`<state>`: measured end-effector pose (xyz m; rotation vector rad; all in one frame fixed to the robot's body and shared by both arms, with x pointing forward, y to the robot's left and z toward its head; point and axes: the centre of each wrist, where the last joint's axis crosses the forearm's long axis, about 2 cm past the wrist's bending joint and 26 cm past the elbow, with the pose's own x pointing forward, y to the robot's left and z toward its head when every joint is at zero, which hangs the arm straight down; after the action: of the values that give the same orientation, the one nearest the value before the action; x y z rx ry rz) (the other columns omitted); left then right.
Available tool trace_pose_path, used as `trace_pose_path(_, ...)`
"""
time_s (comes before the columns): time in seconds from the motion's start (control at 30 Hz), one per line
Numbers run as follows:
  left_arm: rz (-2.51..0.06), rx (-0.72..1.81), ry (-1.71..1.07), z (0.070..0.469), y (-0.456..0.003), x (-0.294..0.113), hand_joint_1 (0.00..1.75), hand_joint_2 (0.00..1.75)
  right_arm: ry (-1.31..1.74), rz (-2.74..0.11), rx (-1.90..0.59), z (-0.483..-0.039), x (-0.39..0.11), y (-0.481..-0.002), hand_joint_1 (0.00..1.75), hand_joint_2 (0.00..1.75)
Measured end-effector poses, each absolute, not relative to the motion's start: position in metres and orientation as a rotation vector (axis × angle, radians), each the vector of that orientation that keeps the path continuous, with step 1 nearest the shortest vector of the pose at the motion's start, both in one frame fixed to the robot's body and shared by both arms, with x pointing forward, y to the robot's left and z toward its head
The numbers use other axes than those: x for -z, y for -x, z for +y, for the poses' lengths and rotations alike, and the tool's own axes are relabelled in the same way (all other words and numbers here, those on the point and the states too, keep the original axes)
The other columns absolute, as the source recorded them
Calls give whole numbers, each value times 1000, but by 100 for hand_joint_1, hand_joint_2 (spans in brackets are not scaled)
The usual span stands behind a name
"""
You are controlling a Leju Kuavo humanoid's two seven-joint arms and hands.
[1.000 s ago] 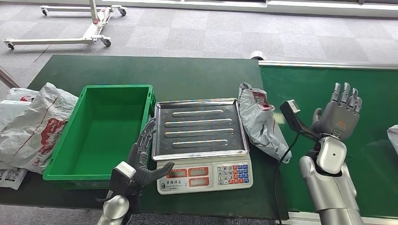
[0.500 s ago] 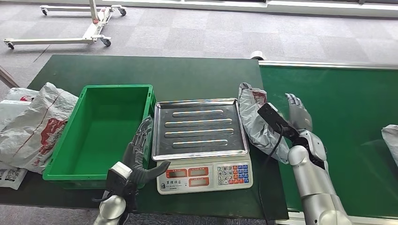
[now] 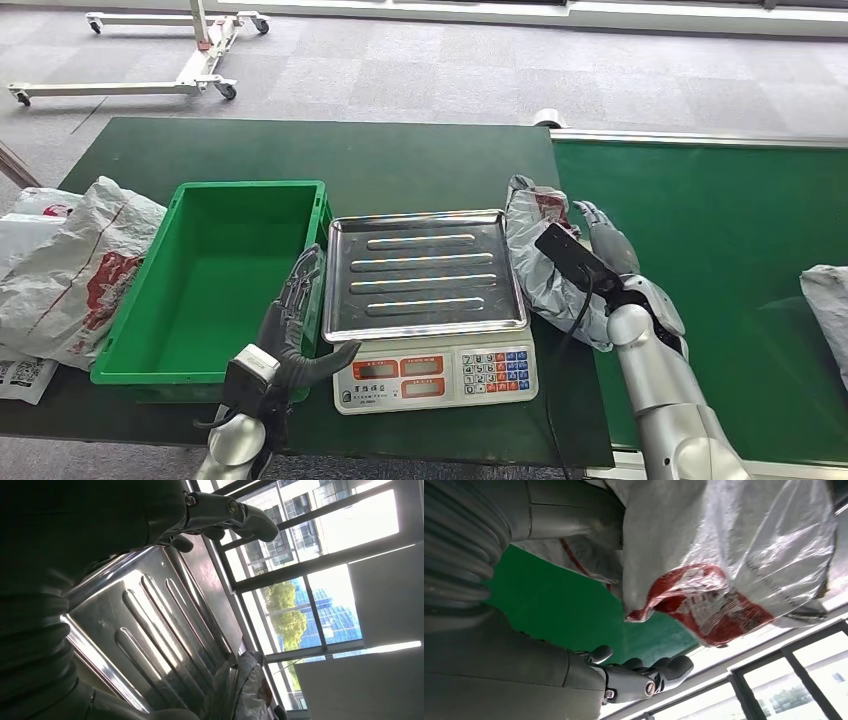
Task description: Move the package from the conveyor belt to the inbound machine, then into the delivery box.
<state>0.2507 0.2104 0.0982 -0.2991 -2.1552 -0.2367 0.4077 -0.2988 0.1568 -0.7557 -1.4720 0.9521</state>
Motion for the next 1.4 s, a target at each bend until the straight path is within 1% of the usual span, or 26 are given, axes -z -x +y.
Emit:
trace_pose_path(0.27,-2173,263,288,215,-252,-103,0,175,660,-1500,-981,-292,-158,-415,0,175)
trace_pose_path(0.43,-2179,265,280,218,-252,-105,0,175,461,-1550,-1113,-283,-152,-416,0,175)
trace_pose_path(0.53,-2179,262,276,219,-252,-105,0,175,404,-1540,-1183,-280,-148,-417,0,175)
trace_pose_path(0.93,-2182,256,265,220,-253,-105,0,175,362,-1448,-1414,-277,-147,-425,0,175)
trace_pose_path(1.4,-2182,255,264,220,-253,-105,0,175,365,-1414,-1466,-276,-148,-430,0,175)
